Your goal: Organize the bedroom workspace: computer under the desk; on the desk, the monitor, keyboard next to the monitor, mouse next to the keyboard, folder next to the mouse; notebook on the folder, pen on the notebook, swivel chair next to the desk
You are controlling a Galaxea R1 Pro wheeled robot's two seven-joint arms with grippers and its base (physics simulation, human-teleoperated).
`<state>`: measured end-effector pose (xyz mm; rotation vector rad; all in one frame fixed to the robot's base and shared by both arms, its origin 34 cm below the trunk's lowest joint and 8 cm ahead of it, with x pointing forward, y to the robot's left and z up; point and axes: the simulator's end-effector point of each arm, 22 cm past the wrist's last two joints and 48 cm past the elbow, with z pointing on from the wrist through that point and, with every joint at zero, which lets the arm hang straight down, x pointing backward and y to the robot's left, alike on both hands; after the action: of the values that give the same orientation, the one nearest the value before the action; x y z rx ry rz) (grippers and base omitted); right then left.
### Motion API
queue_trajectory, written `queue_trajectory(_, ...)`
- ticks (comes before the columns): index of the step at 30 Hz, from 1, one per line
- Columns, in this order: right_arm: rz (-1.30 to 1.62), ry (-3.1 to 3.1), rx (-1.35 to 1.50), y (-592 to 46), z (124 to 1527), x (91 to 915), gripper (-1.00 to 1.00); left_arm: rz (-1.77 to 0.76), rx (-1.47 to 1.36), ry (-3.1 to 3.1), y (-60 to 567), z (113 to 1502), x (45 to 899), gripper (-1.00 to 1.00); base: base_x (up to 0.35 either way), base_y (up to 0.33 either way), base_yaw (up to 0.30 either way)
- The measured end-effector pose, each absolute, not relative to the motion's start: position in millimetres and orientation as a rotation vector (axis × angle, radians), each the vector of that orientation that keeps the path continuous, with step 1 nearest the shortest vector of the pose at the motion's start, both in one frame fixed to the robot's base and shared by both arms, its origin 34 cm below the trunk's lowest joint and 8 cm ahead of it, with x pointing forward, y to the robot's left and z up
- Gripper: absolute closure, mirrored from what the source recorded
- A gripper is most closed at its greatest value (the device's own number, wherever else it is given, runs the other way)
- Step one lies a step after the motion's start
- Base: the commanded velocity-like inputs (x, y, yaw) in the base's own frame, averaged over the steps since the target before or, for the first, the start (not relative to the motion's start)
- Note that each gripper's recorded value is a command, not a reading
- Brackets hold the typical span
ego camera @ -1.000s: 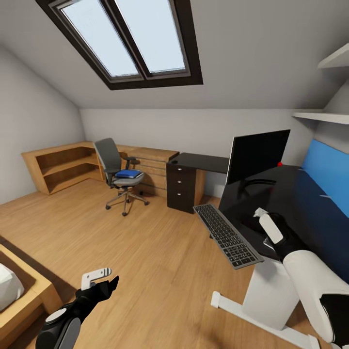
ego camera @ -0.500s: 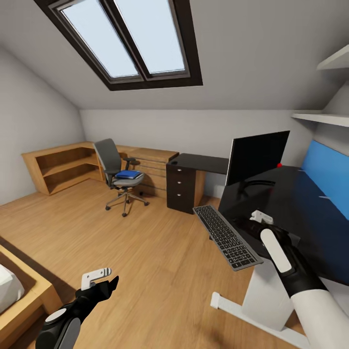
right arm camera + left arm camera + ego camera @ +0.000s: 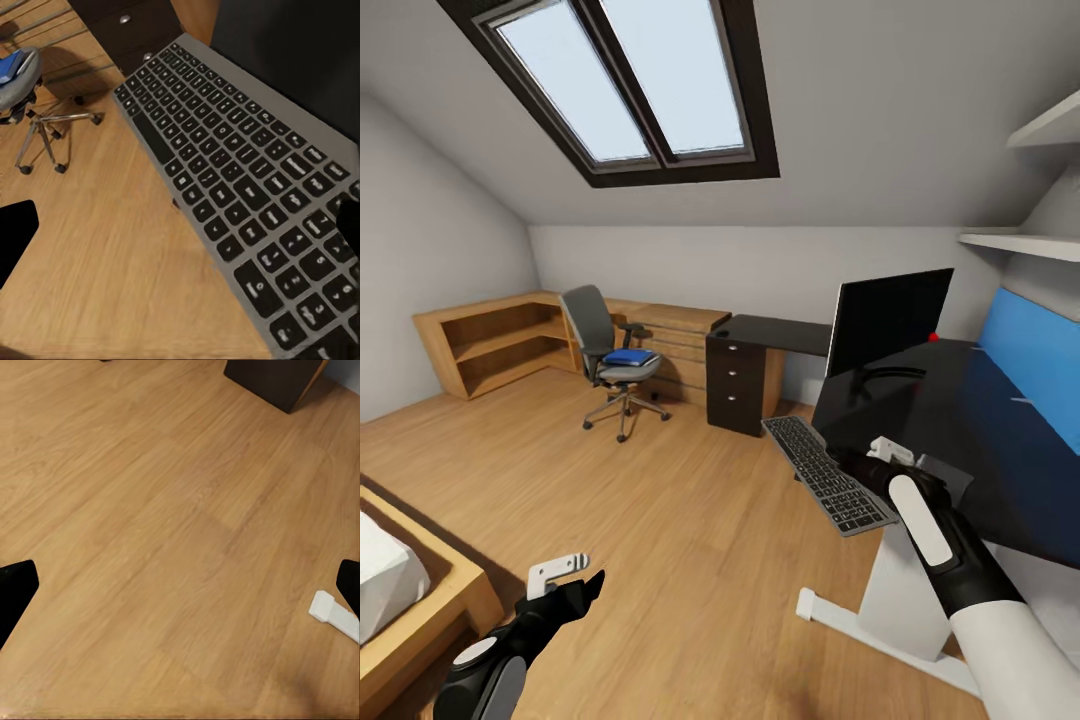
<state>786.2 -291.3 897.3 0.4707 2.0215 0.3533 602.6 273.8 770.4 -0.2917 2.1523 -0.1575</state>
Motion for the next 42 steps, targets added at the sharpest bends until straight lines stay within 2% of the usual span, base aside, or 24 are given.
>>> queue_trajectory(9,0.437,2.037,0.52,-284.7,889.1,783.5,-1.0,-0.155,-0.292,2.153,274.6,770.4,602.3,-1.0,-0.231,0.21,0.0)
queue_trajectory(20,0.582,2.04,0.641,-292.0,875.0,773.7,-1.0,-0.157,-0.292,2.14,275.4,777.7,603.8,-1.0,-0.034,0.038,0.0)
queue_trajectory(42,0.673,1.833,1.036,-403.7,836.2,747.0,-1.0,-0.157,-0.29,2.112,275.4,755.5,604.7,-1.0,0.0,0.0,0.0)
